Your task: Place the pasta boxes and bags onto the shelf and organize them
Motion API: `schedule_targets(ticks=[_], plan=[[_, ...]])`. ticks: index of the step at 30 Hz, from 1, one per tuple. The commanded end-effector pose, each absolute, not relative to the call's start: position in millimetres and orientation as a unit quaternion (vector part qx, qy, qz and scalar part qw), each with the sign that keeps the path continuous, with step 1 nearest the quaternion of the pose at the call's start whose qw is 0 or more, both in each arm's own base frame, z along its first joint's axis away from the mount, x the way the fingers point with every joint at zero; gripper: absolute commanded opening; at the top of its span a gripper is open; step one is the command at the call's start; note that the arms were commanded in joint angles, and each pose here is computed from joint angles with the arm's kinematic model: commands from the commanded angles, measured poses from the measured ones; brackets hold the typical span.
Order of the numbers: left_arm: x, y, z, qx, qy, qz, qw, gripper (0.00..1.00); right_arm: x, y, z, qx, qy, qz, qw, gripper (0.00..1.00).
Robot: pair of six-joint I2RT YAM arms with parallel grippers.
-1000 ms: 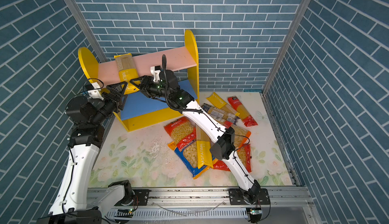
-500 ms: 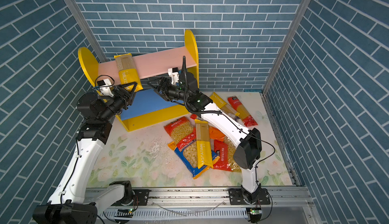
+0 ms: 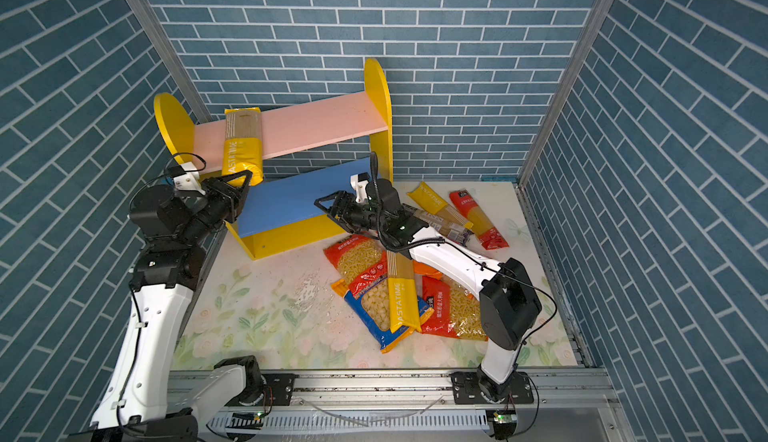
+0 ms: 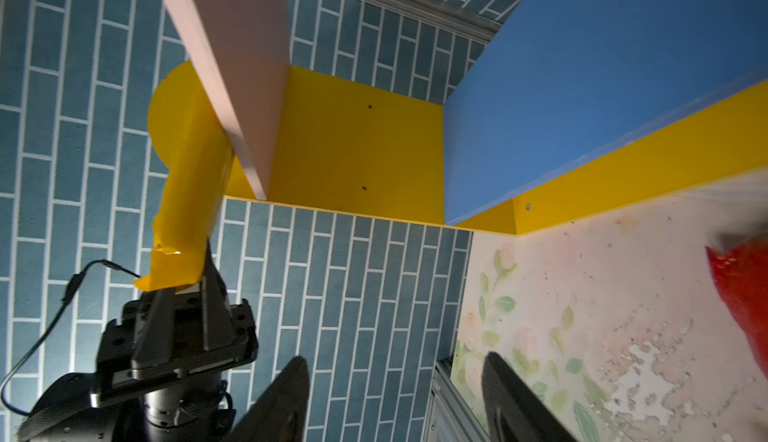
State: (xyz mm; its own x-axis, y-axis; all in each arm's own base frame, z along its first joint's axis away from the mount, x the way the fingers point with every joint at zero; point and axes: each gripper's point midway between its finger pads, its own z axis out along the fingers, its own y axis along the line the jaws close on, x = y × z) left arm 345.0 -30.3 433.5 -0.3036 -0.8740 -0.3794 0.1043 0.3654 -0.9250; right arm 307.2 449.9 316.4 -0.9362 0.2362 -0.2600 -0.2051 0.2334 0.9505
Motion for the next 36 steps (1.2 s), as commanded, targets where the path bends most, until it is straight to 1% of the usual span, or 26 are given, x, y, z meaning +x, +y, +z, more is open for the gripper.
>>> schedule_targets(ticks=[1,5,8,9,12,15,20,27,31,34,36], plan=[[334,-6,474,-0.291,0.607,-0.456,0.582,0.08,301,433,347,-0.003,0.741,0.634,0.221,0.67],[334,9,483,-0.296,0.598,-0.432,0.607,0.03,300,429,334,0.002,0.754,0.621,0.215,0.66],[333,14,480,-0.299,0.600,-0.424,0.609,0.02,298,428,324,0.005,0.764,0.611,0.206,0.66],[334,15,478,-0.295,0.603,-0.426,0.606,0.02,298,428,321,0.004,0.767,0.609,0.203,0.65],[337,11,478,-0.262,0.612,-0.470,0.579,0.00,295,429,313,0.000,0.774,0.603,0.190,0.63],[333,22,475,-0.261,0.609,-0.492,0.566,0.00,293,425,299,0.009,0.783,0.593,0.186,0.63],[332,34,474,-0.260,0.608,-0.494,0.564,0.03,297,419,280,0.034,0.791,0.581,0.187,0.63],[322,31,469,-0.261,0.609,-0.494,0.563,0.02,298,422,283,0.026,0.793,0.578,0.188,0.62],[314,32,457,-0.266,0.643,-0.442,0.566,0.02,296,422,278,0.029,0.790,0.585,0.182,0.62],[319,34,452,-0.273,0.640,-0.450,0.560,0.02,294,422,276,0.026,0.787,0.590,0.178,0.62],[318,33,456,-0.276,0.635,-0.455,0.560,0.05,292,420,275,0.025,0.785,0.592,0.179,0.62]])
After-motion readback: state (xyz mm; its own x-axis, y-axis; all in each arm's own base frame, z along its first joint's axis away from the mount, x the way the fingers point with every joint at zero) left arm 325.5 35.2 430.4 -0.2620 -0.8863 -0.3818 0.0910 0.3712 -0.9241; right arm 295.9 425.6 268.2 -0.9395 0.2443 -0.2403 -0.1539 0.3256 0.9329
